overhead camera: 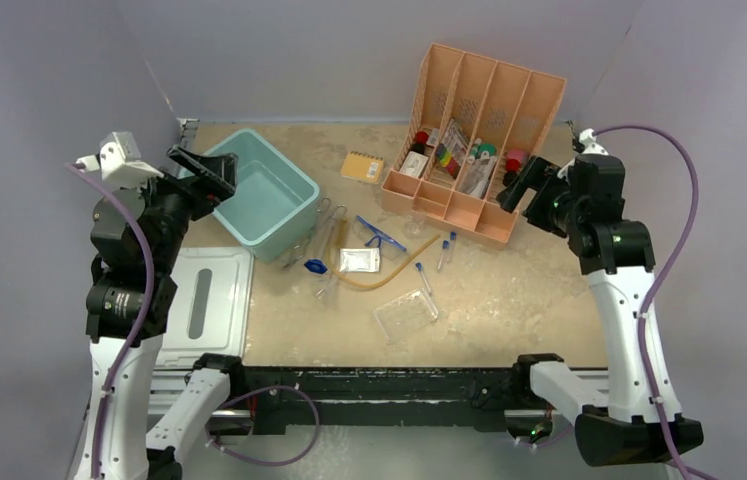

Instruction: Organize the chemistry lab equipment

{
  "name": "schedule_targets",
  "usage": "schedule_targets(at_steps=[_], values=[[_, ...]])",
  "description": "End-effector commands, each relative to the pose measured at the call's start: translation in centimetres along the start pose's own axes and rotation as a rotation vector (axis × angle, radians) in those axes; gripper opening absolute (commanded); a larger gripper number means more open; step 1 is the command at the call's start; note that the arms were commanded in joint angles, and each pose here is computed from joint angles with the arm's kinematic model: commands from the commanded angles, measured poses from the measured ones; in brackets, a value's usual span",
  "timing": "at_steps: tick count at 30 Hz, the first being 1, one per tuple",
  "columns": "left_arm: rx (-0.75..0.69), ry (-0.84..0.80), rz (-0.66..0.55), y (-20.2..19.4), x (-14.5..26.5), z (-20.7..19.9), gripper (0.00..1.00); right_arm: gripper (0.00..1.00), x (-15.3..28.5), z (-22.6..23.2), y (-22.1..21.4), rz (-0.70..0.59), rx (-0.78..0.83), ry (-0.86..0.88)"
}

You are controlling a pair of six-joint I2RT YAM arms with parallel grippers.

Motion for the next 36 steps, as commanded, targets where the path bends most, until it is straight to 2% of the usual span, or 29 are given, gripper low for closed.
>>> schedule_targets(at_steps=[1,5,9,13,15,18,21,23,25,26,27,31,36], values=[[-0.004,-0.043,-0.055,0.4,0.6,-0.4,0.87,0.89,-0.6,-1.0,0.0,-0.018,-0.078,-0.142],[-0.002,-0.133,-0.030,-0.9,0.5,-0.5,0.88,0.93,-1.2,-0.5,-0.9,0.033,-0.004,-0.009],[-0.016,-0.335,0.097,-3.0,-0.4,-1.2,0.87,0.99,-1.6,-0.4,-1.7,-0.012,0.075,0.113],[0.056,-0.430,0.233,-5.4,-2.4,-1.6,0.84,0.98,-3.0,-0.1,-3.4,0.096,0.100,0.250],[0.077,-0.442,0.296,-6.8,-3.4,-2.0,0.83,0.96,-4.1,-0.3,-4.3,0.156,0.079,0.259],[0.089,-0.402,0.377,-9.1,-4.8,-2.3,0.82,0.94,-5.6,-0.6,-5.7,0.226,0.048,0.241],[0.089,-0.322,0.440,-11.6,-5.7,-2.0,0.78,0.88,-7.0,-0.1,-7.0,0.264,0.042,0.206],[0.065,-0.266,0.487,-13.4,-5.9,-1.8,0.75,0.74,-8.2,0.6,-8.1,0.291,0.051,0.191],[0.042,-0.201,0.533,-15.1,-6.3,-1.4,0.72,0.53,-9.5,1.2,-9.0,0.319,0.053,0.175],[0.029,-0.181,0.555,-15.9,-6.4,-1.2,0.70,0.48,-10.2,1.5,-9.5,0.336,0.057,0.170],[0.021,-0.163,0.571,-16.5,-6.5,-1.1,0.69,0.47,-10.9,1.9,-9.9,0.353,0.062,0.164],[-0.016,-0.113,0.609,-18.7,-6.8,-0.6,0.68,0.63,-13.1,4.1,-11.3,0.375,0.135,0.165],[-0.063,-0.002,0.602,-19.9,-7.5,0.7,0.66,0.64,-15.4,7.7,-11.7,0.366,0.259,0.188]])
Point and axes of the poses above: each gripper's point midway between its finger pads, its own x axis back along the fingers, its own z axis along the line the jaws close on, y = z × x, the point moved 10 cm from there along x, back along the fingers, and after that the axes turned 4 degrees about x, right-handed, at the moved point
